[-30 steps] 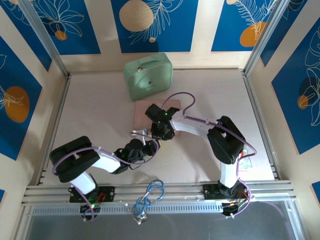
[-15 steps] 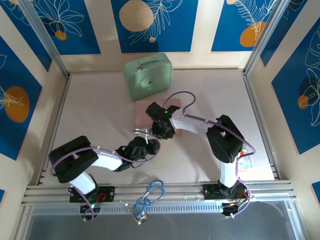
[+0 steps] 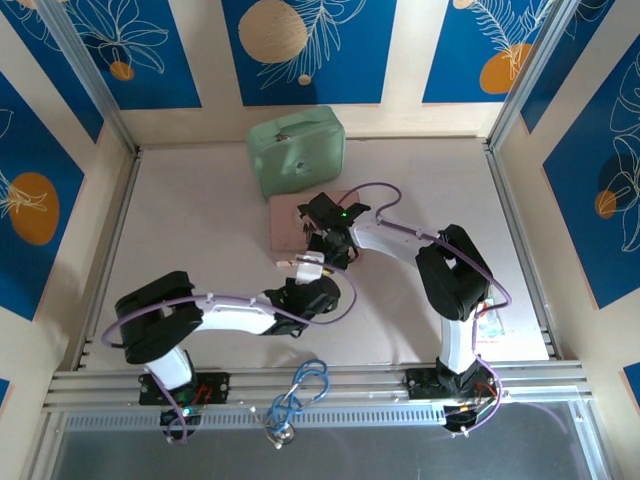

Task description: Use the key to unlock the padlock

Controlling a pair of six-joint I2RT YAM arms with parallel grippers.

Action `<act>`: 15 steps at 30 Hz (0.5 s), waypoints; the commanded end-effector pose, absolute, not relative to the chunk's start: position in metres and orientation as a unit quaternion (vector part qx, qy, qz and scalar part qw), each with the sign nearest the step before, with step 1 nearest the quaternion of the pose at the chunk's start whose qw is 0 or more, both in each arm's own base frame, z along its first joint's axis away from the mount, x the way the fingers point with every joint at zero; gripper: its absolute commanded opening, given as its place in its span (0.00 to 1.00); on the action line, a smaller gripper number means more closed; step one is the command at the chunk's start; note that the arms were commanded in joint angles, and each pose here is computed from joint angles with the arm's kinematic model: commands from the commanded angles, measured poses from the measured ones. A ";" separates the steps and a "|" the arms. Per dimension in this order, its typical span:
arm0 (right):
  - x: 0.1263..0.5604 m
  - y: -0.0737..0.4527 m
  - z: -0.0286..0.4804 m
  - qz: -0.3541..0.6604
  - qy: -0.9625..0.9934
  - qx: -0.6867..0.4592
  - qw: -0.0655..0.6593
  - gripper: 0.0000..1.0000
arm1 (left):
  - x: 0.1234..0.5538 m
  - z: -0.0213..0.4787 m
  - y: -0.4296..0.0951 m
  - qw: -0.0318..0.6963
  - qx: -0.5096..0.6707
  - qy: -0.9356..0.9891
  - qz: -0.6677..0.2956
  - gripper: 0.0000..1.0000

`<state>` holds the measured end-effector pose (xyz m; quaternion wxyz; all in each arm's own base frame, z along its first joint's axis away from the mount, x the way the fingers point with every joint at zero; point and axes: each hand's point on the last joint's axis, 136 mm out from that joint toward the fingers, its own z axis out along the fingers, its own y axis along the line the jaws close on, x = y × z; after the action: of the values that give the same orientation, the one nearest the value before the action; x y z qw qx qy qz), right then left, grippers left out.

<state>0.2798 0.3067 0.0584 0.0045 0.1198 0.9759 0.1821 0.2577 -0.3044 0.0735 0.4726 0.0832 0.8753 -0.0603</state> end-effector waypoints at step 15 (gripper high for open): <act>0.218 0.298 0.016 0.179 0.976 0.102 -0.077 0.00 | 0.235 0.109 -0.277 0.473 0.121 0.872 0.026 0.52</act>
<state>0.2791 0.3093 0.0578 0.0387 0.1077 0.9654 0.2343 0.2453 -0.2864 0.0850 0.4831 0.1462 0.8614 0.0575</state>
